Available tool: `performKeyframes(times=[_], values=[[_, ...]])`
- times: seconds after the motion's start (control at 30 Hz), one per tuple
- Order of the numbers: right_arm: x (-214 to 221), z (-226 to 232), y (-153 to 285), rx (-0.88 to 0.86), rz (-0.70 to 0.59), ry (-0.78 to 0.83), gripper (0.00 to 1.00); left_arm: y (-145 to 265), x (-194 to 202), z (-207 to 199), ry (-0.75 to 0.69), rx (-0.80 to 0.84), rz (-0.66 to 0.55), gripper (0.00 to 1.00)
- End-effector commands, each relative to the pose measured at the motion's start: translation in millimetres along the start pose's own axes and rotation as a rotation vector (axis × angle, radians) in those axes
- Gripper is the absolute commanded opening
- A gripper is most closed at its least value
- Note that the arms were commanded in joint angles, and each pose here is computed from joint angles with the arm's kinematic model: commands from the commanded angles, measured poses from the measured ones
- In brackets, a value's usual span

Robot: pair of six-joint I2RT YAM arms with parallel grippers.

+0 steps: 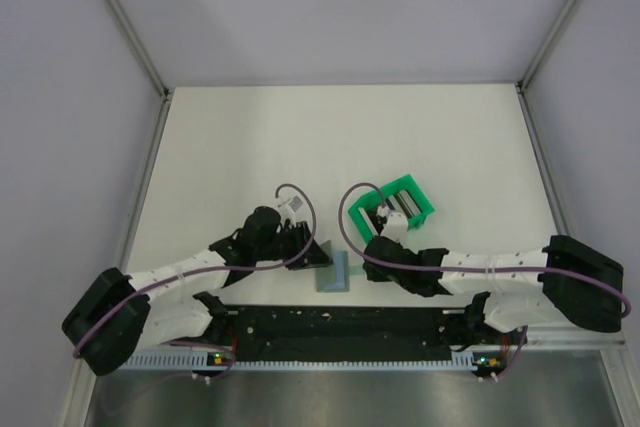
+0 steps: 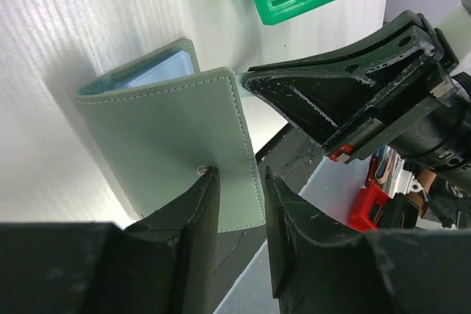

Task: Put the credit cards into the card holder
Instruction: Close the card holder at the center of the board.

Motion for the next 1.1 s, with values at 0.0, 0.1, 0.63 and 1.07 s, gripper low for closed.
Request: performKeyframes(times=[0.0,0.1,0.63,1.07], values=[[-11.5,14.2,5.8,-0.059,-0.045,-0.050,0.00,-8.8,-7.9,-8.8,-0.039,0.032,-0.048,0.35],[-13.6,17.7,7.9,-0.072,-0.048,-0.050,0.00,-10.6,-6.6,0.0,-0.055,-0.016,-0.050,0.34],[-15.7,33.9,7.8,-0.091,-0.030,-0.020,0.00,-32.8,7.3,14.7,-0.069,-0.045,0.035,0.32],[-16.9,62.1,8.9,-0.148,0.010,0.028,0.00,-32.3,12.4,27.3,-0.139,-0.134,0.087,0.31]])
Point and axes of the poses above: each gripper's point midway between its finger pads, its own y axis back along the fingers, its own z axis along the line the jaws close on, x = y × z, the point moved 3 cm from there along y, back along the fingers, and after that the axes turned 13 degrees about -y, right-handed, at the moved point
